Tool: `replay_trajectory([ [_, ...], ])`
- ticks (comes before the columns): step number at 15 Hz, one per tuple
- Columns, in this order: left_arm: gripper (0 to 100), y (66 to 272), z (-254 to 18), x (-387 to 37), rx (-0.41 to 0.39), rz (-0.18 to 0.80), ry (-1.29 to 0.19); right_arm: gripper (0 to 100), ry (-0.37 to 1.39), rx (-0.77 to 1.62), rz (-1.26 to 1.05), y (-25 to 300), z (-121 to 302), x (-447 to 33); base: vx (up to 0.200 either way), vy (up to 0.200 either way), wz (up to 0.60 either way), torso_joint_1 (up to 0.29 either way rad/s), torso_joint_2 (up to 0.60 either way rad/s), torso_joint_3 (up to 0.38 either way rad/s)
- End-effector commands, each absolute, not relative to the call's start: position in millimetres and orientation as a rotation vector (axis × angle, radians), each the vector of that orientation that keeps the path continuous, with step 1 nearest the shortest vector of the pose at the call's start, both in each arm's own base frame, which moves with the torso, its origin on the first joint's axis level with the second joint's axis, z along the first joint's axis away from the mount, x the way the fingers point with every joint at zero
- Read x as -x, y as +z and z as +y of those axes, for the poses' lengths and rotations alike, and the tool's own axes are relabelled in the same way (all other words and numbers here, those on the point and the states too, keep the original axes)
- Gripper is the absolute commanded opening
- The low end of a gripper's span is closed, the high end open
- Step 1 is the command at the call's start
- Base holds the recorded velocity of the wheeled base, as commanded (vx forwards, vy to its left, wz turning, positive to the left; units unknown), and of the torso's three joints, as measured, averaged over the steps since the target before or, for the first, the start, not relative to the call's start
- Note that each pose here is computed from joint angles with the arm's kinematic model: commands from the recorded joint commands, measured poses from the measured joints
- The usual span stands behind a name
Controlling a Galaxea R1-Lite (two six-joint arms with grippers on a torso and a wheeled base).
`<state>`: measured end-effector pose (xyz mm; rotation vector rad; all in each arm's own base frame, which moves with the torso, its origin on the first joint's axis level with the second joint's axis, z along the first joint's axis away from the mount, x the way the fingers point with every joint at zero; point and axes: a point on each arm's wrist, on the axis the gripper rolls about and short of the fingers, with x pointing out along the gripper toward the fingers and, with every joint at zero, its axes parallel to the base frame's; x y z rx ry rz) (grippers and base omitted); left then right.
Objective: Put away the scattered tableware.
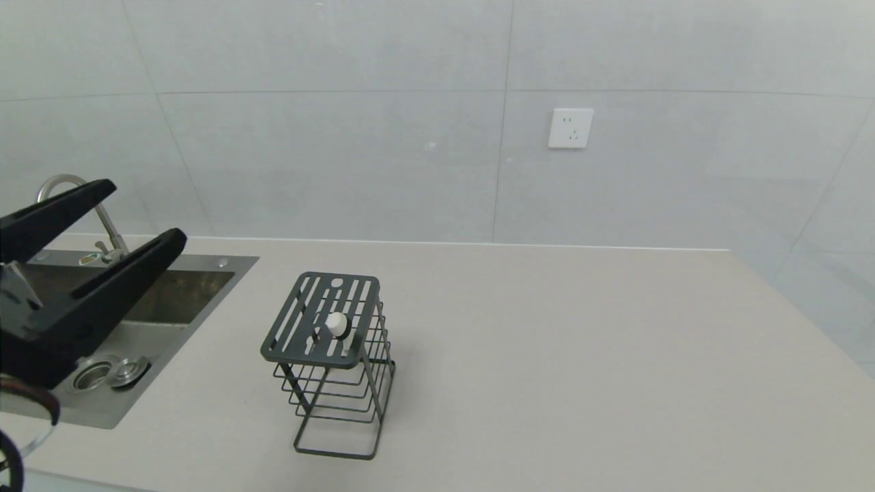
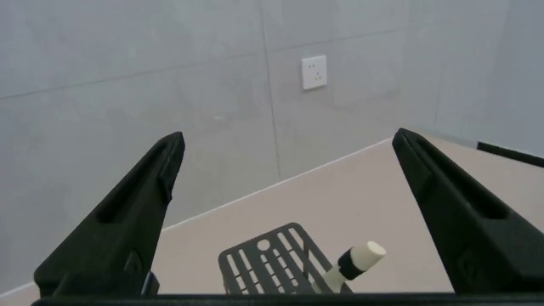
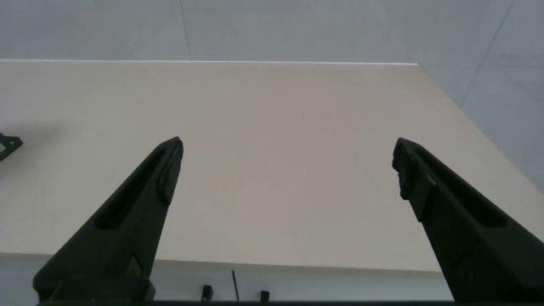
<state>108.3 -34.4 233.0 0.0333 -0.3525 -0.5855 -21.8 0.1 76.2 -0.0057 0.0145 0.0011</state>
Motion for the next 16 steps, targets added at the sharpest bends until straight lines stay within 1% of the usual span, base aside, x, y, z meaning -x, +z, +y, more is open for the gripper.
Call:
replay_trajectory([
  [1,100,231,-26,-83,-0.042,-0.417,-0.563,100,0.002,0.006,0.014,76,0,22,0.000,0.000,0.00,0.000,0.00,0.000],
  [3,100,213,-19,-60,-0.054,-0.422,-0.521,100,0.002,0.006,0.014,76,0,22,0.000,0.000,0.00,0.000,0.00,0.000],
  [7,100,186,-11,-37,-0.047,-0.377,-0.445,100,0.002,0.006,0.017,76,0,22,0.000,0.000,0.00,0.000,0.00,0.000],
  [8,100,179,-10,-30,-0.046,-0.386,-0.419,100,0.003,0.006,0.015,76,0,22,0.000,0.000,0.00,0.000,0.00,0.000],
  [9,100,176,-9,-25,-0.051,-0.402,-0.405,100,0.003,0.006,0.015,76,0,22,0.000,0.000,0.00,0.000,0.00,0.000],
  [10,100,170,-8,-15,-0.061,-0.437,-0.384,100,0.003,0.006,0.015,76,0,22,0.000,0.000,0.00,0.000,0.00,0.000],
  [12,100,159,-8,2,-0.073,-0.463,-0.370,100,0.003,0.006,0.017,76,0,22,0.000,0.000,0.00,0.000,0.00,0.000],
  [15,100,134,-7,22,-0.061,-0.421,-0.374,100,0.003,0.006,0.015,76,0,22,0.000,0.000,0.00,0.000,0.00,0.000],
  [16,100,120,-7,29,-0.058,-0.391,-0.371,100,0.003,0.006,0.014,76,0,22,0.000,0.000,0.00,0.000,0.00,0.000],
])
